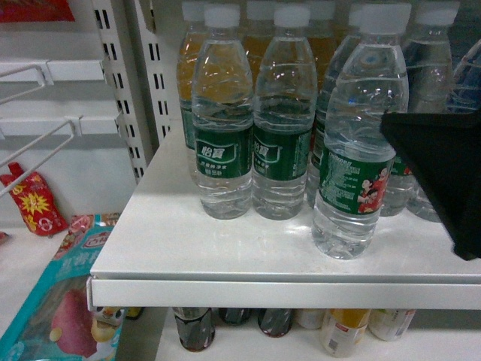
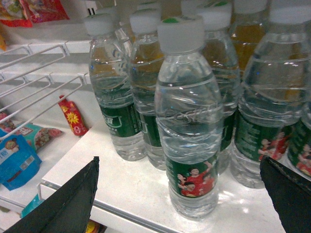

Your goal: Move water from second to third shelf

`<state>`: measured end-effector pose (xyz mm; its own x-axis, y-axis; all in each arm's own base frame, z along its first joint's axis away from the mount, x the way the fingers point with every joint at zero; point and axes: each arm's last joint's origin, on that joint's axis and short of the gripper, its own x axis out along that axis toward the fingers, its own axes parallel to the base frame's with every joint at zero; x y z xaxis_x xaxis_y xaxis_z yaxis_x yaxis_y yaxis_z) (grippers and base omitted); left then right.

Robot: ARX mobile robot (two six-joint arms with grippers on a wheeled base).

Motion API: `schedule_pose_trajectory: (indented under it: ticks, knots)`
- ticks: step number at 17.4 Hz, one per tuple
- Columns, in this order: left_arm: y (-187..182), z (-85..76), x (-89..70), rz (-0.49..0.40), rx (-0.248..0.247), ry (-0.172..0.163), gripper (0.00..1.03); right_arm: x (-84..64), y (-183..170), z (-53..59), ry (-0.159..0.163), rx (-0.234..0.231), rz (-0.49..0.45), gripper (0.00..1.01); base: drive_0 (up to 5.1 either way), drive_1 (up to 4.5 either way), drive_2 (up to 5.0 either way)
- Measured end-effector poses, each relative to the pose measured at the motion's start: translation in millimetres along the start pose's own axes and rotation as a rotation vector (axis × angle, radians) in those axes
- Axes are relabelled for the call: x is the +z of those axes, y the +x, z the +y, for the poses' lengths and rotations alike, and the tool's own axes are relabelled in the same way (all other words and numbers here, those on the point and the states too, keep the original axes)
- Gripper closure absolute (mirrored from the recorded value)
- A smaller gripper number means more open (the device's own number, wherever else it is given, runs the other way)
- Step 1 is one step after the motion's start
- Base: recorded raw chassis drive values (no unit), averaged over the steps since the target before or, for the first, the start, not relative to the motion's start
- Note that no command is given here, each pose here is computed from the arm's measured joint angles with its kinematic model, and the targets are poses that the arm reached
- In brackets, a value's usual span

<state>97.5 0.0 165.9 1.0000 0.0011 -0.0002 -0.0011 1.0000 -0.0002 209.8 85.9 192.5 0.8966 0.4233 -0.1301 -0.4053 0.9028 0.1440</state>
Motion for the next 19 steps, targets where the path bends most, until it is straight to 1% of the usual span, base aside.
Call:
schedule_pose_trajectory:
  ticks: [3, 4, 5, 6, 7, 8, 10, 11, 12, 13, 14, 15, 16, 19]
  knots:
    - [0, 0.0, 0.0, 0.0, 0.0, 0.0, 0.05, 6.6, -31, -9.8, 0.007, -0.043, -0.026, 0.03, 0.0, 0.0, 0.0]
    - [0, 0.0, 0.0, 0.0, 0.0, 0.0, 0.05, 9.4, -40, -12.1, 0.004, -0.066, -0.059, 0.04, 0.0, 0.0, 0.0]
    - [0, 0.0, 0.0, 0.0, 0.0, 0.0, 0.05, 10.3, -50, -13.8, -0.039, -0.213, -0.14, 0.14, 0.0, 0.0, 0.0]
    - [0, 0.0, 0.0, 0.0, 0.0, 0.0, 0.05, 4.3, -64, -22.4, -0.072, -0.363, -0.137, 0.27, 0.0, 0.0, 0.0]
    - [0, 0.0, 0.0, 0.0, 0.001, 0.0, 0.05, -1.3, -76, -30.7, -0.084, -0.432, -0.121, 0.38, 0.0, 0.0, 0.0]
    - [0, 0.0, 0.0, 0.0, 0.0, 0.0, 0.05, -3.3, -87, -34.1, -0.089, -0.447, -0.125, 0.51, 0.0, 0.0, 0.0]
    - [0, 0.0, 0.0, 0.0, -0.001, 0.0, 0.05, -0.9, -104, -37.2, -0.106, -0.421, -0.163, 0.75, 0.0, 0.0, 0.0]
    - [0, 0.0, 0.0, 0.0, -0.001, 0.0, 0.05, -2.0, -110, -43.3, -0.111, -0.435, -0.18, 0.88, 0.0, 0.0, 0.0]
    - [0, 0.0, 0.0, 0.0, -0.001, 0.0, 0.05, -7.9, -112, -44.8, -0.108, -0.449, -0.165, 1.0, 0.0, 0.0, 0.0]
    - [0, 0.0, 0.0, 0.0, -0.001, 0.0, 0.05, -13.6, -112, -44.0, -0.11, -0.433, -0.151, 0.99, 0.0, 0.0, 0.0]
    - [0, 0.0, 0.0, 0.0, -0.001, 0.0, 0.05, -17.3, -114, -43.2, -0.11, -0.43, -0.151, 0.99, 0.0, 0.0, 0.0]
    - [0, 0.0, 0.0, 0.0, -0.001, 0.0, 0.05, -18.9, -117, -41.9, -0.113, -0.43, -0.165, 0.99, 0.0, 0.0, 0.0]
    - [0, 0.0, 0.0, 0.0, -0.001, 0.0, 0.05, -22.0, -118, -41.7, -0.112, -0.43, -0.161, 0.99, 0.0, 0.0, 0.0]
    - [0, 0.0, 0.0, 0.0, -0.001, 0.0, 0.05, -24.6, -119, -41.5, -0.111, -0.43, -0.156, 0.99, 0.0, 0.0, 0.0]
